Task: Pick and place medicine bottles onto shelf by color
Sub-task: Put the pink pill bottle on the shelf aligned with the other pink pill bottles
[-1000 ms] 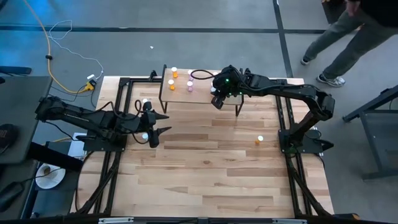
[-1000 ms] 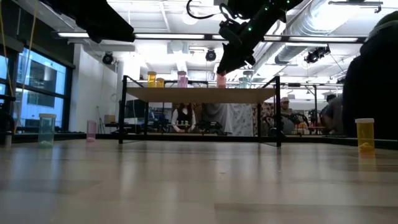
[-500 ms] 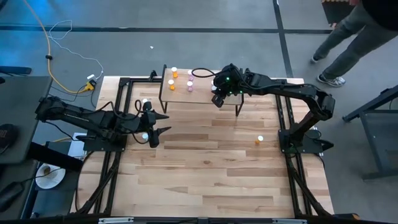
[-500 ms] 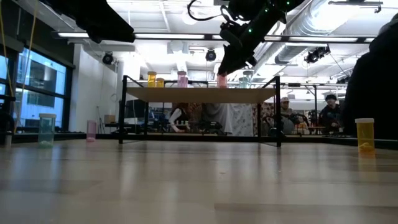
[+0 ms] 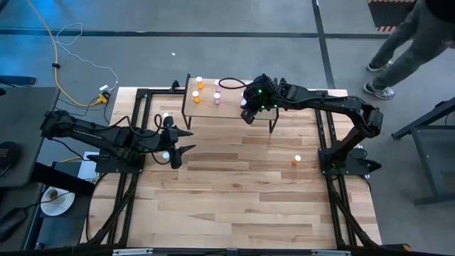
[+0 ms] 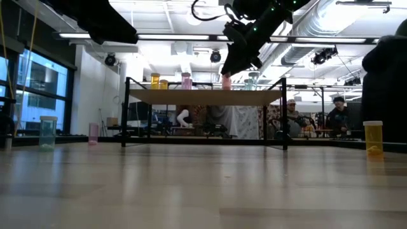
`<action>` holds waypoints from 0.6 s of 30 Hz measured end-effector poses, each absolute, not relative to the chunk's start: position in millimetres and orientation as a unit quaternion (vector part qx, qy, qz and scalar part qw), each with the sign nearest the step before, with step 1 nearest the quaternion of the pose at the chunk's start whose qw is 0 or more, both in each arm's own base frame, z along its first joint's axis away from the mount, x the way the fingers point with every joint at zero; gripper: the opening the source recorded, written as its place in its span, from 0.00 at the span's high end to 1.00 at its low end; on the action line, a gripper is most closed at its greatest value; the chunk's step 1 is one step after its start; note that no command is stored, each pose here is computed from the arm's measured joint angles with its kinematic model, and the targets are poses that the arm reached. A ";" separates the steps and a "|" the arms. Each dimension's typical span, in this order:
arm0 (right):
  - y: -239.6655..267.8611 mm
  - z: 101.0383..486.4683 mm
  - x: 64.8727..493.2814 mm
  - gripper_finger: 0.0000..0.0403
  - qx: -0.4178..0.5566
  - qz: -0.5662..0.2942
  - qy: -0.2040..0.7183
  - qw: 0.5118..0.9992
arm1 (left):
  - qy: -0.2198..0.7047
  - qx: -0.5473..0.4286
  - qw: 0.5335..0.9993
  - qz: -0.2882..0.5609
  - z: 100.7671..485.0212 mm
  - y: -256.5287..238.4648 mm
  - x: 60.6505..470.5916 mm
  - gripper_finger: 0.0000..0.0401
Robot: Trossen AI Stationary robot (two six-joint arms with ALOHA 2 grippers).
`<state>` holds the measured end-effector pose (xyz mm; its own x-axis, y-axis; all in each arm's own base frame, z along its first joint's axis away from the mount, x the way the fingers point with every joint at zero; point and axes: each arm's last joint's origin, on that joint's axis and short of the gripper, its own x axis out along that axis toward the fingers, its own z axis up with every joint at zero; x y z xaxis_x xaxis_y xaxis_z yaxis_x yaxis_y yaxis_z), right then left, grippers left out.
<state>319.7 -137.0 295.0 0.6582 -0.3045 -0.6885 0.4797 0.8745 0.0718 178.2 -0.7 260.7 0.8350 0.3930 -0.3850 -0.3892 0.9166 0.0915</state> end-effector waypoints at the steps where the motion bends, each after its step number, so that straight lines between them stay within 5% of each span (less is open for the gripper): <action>1: -137.0 295.0 319.7 0.74 0.129 -0.219 0.351 0.901 | 0.203 0.008 0.958 0.204 260.7 -0.6 178.2 0.47; 18: -130.4 292.8 320.0 0.74 0.137 -0.215 0.364 0.896 | 0.206 0.025 0.957 0.202 260.8 -0.5 178.1 0.47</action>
<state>320.0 -130.4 292.8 0.6431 -0.2848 -0.7109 0.4840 0.8705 0.0892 178.1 -0.5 260.8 0.8338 0.3971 -0.3835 -0.3763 0.9171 0.1314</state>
